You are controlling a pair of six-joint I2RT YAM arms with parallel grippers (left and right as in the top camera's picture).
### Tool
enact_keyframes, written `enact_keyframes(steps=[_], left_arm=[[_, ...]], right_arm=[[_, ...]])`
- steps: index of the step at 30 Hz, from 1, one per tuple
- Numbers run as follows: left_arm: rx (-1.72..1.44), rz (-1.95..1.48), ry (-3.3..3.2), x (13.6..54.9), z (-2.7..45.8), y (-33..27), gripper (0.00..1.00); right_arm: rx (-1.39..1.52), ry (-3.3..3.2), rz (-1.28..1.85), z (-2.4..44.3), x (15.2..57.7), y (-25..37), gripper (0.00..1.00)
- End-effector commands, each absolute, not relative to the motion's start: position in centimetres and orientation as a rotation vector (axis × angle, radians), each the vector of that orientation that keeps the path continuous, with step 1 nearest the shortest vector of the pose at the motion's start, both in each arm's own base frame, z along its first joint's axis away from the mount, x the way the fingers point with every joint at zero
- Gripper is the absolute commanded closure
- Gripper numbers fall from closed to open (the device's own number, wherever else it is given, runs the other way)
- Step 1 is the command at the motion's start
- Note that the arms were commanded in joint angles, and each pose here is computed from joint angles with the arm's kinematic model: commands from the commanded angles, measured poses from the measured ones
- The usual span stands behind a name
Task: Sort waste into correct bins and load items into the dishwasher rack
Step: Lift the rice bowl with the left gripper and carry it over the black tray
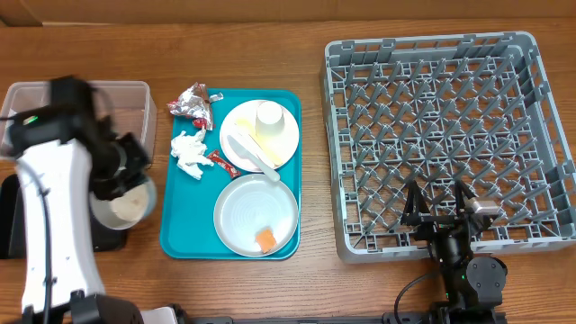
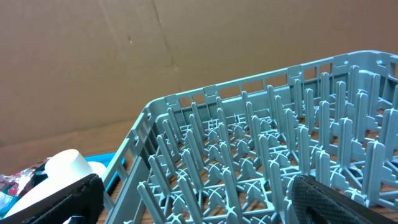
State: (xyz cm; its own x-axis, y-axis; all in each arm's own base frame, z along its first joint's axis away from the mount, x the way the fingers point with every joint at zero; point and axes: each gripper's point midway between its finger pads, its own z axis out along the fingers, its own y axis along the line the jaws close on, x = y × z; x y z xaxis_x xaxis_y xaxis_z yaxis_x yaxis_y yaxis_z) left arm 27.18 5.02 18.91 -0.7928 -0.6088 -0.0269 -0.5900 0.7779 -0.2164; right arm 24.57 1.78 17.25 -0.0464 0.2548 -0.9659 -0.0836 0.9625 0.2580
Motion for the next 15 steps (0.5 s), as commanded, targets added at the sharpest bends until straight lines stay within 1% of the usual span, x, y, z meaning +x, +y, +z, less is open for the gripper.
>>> enact_keyframes(steps=[1, 7, 11, 15], left_arm=[[-0.927, -0.352, 2.771, 27.1, 21.0, 7.4, 0.96], [-1.159, -0.363, 2.630, 26.0, 21.1, 12.2, 0.96], [-1.225, -0.426, 2.513, 26.5, 21.5, 14.5, 0.96], [-1.258, -0.417, 2.453, 26.9, 21.3, 16.5, 0.96]], right_arm=[[0.137, 1.592, 0.266, 17.1, 24.6, 1.6, 0.00], [0.138, 1.591, 0.267, 17.1, 24.6, 1.6, 0.00], [0.138, 1.591, 0.267, 17.1, 24.6, 1.6, 0.00], [0.138, 1.591, 0.267, 17.1, 24.6, 1.6, 0.00]])
